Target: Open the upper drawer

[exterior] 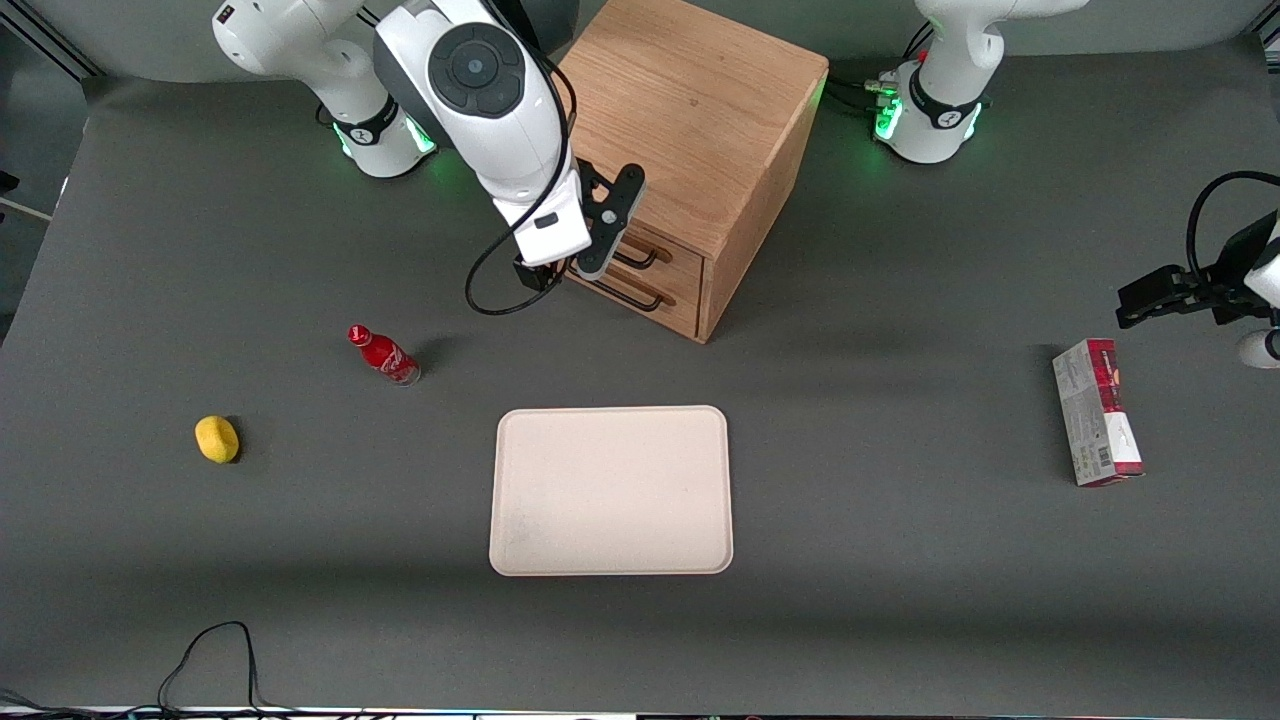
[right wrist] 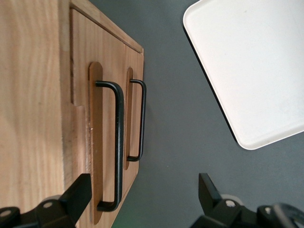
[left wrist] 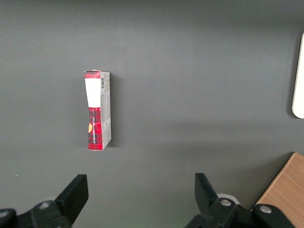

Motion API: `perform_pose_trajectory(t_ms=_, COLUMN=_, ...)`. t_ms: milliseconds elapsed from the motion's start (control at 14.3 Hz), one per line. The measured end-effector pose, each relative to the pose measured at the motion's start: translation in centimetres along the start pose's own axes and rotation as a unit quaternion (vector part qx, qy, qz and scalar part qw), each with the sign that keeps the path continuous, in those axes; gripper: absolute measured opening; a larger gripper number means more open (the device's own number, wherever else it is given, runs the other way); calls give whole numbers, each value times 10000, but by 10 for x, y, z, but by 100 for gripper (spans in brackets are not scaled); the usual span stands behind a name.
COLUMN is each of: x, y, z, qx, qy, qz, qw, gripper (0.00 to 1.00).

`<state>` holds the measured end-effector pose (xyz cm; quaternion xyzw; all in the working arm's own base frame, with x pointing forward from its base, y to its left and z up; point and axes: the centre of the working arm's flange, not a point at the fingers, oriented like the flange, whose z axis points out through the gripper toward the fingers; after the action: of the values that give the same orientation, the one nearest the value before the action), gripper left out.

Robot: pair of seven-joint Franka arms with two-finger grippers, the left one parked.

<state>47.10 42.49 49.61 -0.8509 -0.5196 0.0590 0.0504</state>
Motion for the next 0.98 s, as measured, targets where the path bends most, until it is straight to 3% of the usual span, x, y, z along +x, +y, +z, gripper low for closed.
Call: perform_pose_trajectory(t_ms=978, x=0, y=-3, z=73, qx=-64, qy=67, qz=-7, qw=10000, gripper=100)
